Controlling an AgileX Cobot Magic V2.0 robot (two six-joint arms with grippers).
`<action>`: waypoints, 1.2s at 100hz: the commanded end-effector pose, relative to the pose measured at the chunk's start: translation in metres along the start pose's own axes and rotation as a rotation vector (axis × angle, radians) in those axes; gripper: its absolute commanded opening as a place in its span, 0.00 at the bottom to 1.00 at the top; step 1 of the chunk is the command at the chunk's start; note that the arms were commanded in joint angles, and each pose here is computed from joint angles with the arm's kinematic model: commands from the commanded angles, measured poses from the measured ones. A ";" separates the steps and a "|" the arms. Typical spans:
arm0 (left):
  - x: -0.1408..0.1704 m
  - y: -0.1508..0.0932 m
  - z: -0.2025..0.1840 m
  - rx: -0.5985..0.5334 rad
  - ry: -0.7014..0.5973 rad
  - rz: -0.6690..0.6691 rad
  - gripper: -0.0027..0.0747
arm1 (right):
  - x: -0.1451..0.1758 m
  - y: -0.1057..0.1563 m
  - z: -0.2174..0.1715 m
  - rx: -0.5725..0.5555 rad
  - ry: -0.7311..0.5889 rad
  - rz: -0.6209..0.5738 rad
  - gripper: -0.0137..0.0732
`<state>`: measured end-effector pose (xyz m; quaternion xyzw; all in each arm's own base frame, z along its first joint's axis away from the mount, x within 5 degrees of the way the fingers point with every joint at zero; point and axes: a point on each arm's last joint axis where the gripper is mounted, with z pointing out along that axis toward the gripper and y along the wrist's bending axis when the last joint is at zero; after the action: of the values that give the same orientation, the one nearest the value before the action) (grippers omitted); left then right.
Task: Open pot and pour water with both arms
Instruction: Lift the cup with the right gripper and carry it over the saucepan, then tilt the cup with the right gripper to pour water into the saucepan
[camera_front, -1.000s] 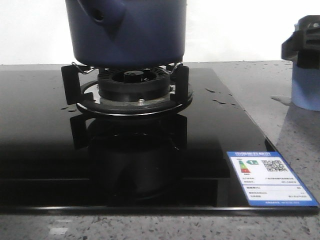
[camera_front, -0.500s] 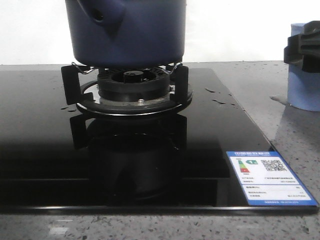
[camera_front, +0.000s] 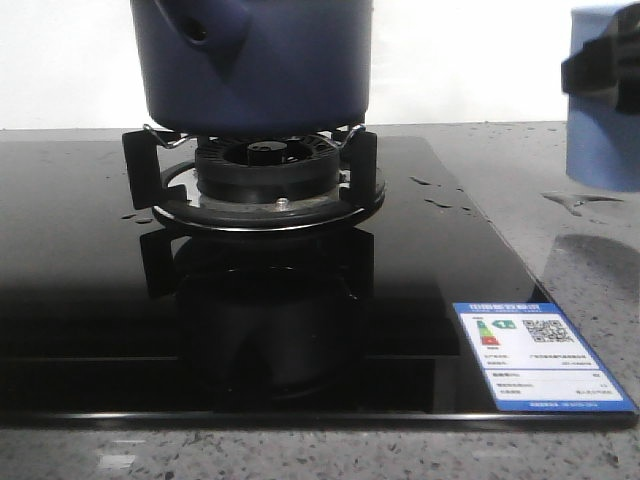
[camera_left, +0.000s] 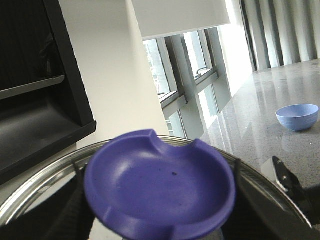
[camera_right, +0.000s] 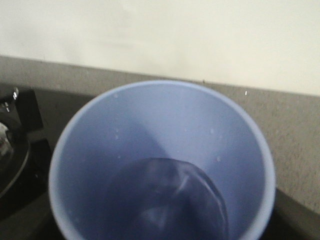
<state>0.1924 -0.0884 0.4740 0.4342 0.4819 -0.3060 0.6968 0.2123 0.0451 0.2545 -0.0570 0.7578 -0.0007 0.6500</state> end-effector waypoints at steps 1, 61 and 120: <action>-0.024 -0.004 -0.004 -0.012 -0.113 -0.008 0.38 | -0.036 -0.004 -0.008 0.021 -0.194 -0.020 0.39; -0.025 -0.003 -0.004 -0.017 -0.128 -0.017 0.38 | -0.180 0.014 0.008 -0.174 -0.272 -0.141 0.39; -0.034 -0.004 -0.008 -0.086 -0.143 -0.053 0.38 | -0.194 0.087 0.058 -0.338 -0.281 -0.572 0.39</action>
<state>0.1886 -0.0855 0.4804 0.4017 0.4935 -0.3079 0.7073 0.2957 0.1536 0.3976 -0.3691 0.6739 -0.0168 0.6398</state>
